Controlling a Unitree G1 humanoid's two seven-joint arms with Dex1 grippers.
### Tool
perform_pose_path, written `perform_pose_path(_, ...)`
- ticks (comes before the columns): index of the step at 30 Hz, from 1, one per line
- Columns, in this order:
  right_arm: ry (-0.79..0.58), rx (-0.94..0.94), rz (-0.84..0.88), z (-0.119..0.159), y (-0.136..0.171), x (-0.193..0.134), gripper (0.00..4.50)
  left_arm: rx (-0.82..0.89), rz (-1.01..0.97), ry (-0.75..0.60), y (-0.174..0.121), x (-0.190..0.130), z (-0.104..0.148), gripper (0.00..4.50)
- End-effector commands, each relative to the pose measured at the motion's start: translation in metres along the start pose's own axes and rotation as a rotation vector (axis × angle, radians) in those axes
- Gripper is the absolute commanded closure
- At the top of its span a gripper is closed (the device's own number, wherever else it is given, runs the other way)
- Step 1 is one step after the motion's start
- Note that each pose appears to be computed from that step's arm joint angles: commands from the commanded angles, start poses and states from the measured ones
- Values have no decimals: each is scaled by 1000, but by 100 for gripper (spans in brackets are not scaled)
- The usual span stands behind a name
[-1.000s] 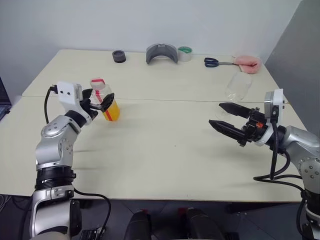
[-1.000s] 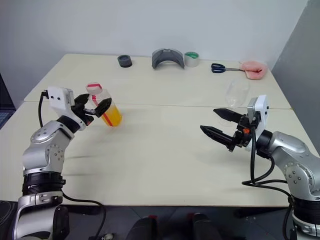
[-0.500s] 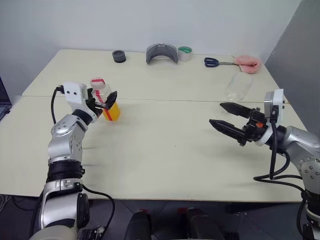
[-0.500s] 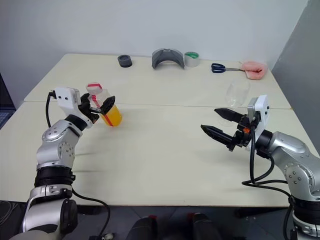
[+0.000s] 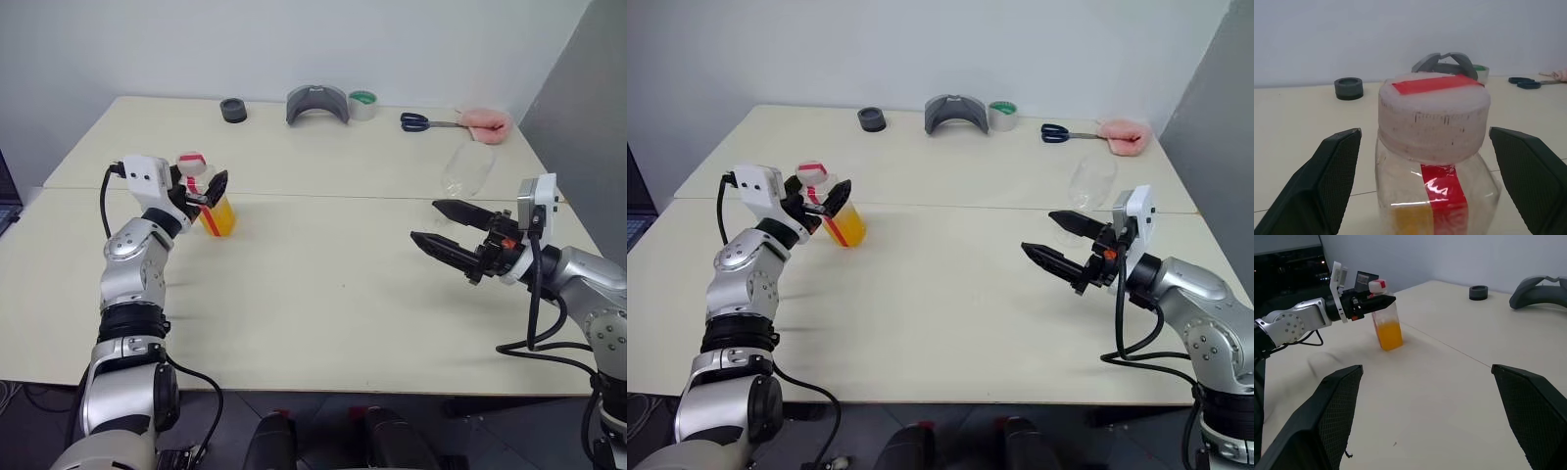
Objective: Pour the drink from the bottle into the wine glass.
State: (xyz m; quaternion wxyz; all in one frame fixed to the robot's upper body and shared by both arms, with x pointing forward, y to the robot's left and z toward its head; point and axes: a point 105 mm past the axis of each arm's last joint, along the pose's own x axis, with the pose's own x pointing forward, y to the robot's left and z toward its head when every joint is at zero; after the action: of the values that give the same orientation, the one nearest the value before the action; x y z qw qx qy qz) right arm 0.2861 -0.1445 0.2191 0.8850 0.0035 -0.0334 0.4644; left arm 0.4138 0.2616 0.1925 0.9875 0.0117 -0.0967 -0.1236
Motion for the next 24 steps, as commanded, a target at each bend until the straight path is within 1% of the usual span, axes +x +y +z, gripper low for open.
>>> perform_pose_path(1,-47,-76,-8,18,2,-4,0,41,-9,-41,0,5,14,1)
perform_pose_path(11,-50,-79,-22,19,0,-4,0,44,-5,-36,1,7,12,1)
perform_pose_path(14,-52,-79,-25,19,-1,-4,0,47,-10,-25,1,7,10,63)
perform_pose_path(19,-59,-79,-34,21,-2,-4,0,52,-13,-16,2,6,8,220)
perform_pose_path(20,-59,-79,-35,21,-2,-4,0,53,-13,-16,2,6,9,241)
perform_pose_path(24,-60,-82,-38,21,-3,-4,0,55,-11,-17,2,5,9,247)
